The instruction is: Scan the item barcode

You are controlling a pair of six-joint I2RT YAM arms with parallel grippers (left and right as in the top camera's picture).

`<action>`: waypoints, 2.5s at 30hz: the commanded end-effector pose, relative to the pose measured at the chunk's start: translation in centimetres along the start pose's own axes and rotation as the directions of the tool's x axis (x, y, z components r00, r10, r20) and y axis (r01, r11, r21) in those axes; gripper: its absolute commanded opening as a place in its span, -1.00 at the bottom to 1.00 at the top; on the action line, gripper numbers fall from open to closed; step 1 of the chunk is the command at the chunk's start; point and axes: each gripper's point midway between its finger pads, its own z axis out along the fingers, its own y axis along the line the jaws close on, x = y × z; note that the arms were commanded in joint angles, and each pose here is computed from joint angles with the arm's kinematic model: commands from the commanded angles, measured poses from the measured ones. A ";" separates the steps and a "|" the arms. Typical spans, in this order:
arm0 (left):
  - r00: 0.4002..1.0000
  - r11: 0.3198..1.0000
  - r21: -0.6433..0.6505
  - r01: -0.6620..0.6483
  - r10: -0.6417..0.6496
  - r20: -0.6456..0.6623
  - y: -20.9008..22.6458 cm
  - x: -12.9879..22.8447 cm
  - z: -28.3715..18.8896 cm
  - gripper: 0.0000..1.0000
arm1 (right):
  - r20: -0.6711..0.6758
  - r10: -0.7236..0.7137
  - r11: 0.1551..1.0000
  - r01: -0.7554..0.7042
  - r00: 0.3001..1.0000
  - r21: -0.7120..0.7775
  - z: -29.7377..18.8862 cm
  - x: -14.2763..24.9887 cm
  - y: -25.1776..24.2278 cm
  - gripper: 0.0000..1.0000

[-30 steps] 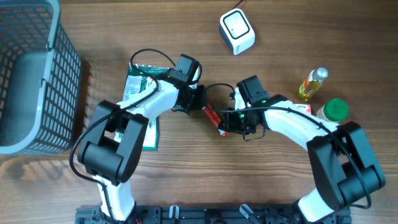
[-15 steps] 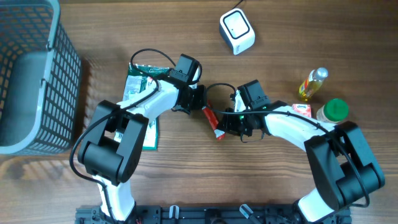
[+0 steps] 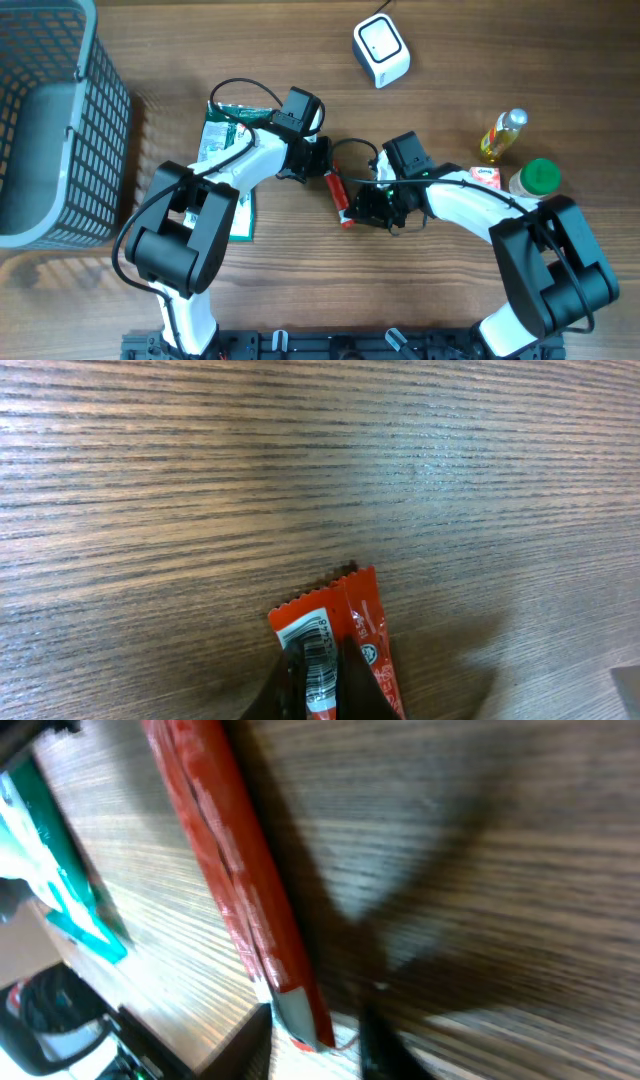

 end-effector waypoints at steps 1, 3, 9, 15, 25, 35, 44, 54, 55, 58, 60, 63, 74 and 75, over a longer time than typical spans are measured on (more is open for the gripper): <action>0.998 0.995 -0.096 0.025 -0.031 -0.053 2.8 1.7 2.3 -0.92 | -0.015 0.023 0.998 -0.022 1.000 0.066 1.1 0.9 -2.2 -0.72; 0.998 0.995 -0.096 0.026 -0.031 -0.054 2.8 1.8 2.3 -0.92 | -0.010 0.010 0.998 -0.010 1.000 0.060 1.1 0.7 -2.1 -0.84; 0.998 0.995 -0.096 0.026 -0.031 -0.054 2.8 1.8 2.3 -0.92 | -0.011 -0.027 0.998 0.027 1.000 0.061 0.8 0.5 -2.2 -0.91; 0.997 0.994 -0.107 0.030 -0.038 -0.072 3.1 2.2 2.3 -0.92 | 0.009 -0.013 0.998 0.013 1.000 0.064 -1.1 -0.8 -2.4 -0.91; 0.993 0.991 -0.127 0.047 -0.060 -0.101 3.5 3.0 2.2 -0.92 | -0.033 0.100 0.990 -0.097 0.994 0.105 -2.3 0.2 -4.4 0.13; 0.993 0.990 -0.128 0.060 -0.073 -0.098 3.5 3.0 2.2 -0.92 | -0.044 0.239 0.965 -0.232 0.970 0.125 -1.7 1.6 -5.6 -0.03; 0.992 0.990 -0.128 0.059 -0.072 -0.099 3.5 3.0 2.2 -0.92 | 0.021 0.328 0.945 -0.328 0.945 0.005 0.1 1.3 -6.0 -0.18; 0.993 0.990 -0.128 0.059 -0.072 -0.098 3.5 3.0 2.2 -0.92 | 0.132 0.264 0.963 -0.253 0.955 -0.099 0.2 -1.4 -4.8 -0.34; 0.993 0.990 -0.128 0.059 -0.072 -0.098 3.5 3.0 2.2 -0.92 | 0.142 0.260 0.964 -0.248 0.955 -0.098 0.2 -1.6 -4.8 -0.36; 0.993 0.990 -0.128 0.059 -0.072 -0.098 3.5 3.0 2.2 -0.92 | 0.154 0.250 0.966 -0.237 0.956 -0.101 0.1 -1.8 -4.7 -0.45; 0.993 0.990 -0.128 0.059 -0.072 -0.098 3.5 3.0 2.2 -0.92 | 0.159 0.239 0.969 -0.224 0.958 -0.107 0.1 -2.0 -4.5 -0.48; 0.993 0.990 -0.126 0.059 -0.071 -0.096 3.4 2.9 2.2 -0.92 | 0.171 0.202 0.976 -0.184 0.964 -0.116 0.1 -2.3 -4.1 -0.54; 0.993 0.991 -0.124 0.058 -0.070 -0.091 3.4 2.8 2.2 -0.92 | 0.174 0.177 0.981 -0.159 0.969 -0.111 0.1 -2.2 -4.1 -0.91; 0.994 0.991 -0.122 0.059 -0.070 -0.088 3.4 2.7 2.2 -0.92 | 0.174 0.176 0.981 -0.158 0.969 -0.112 0.1 -2.3 -4.1 -0.91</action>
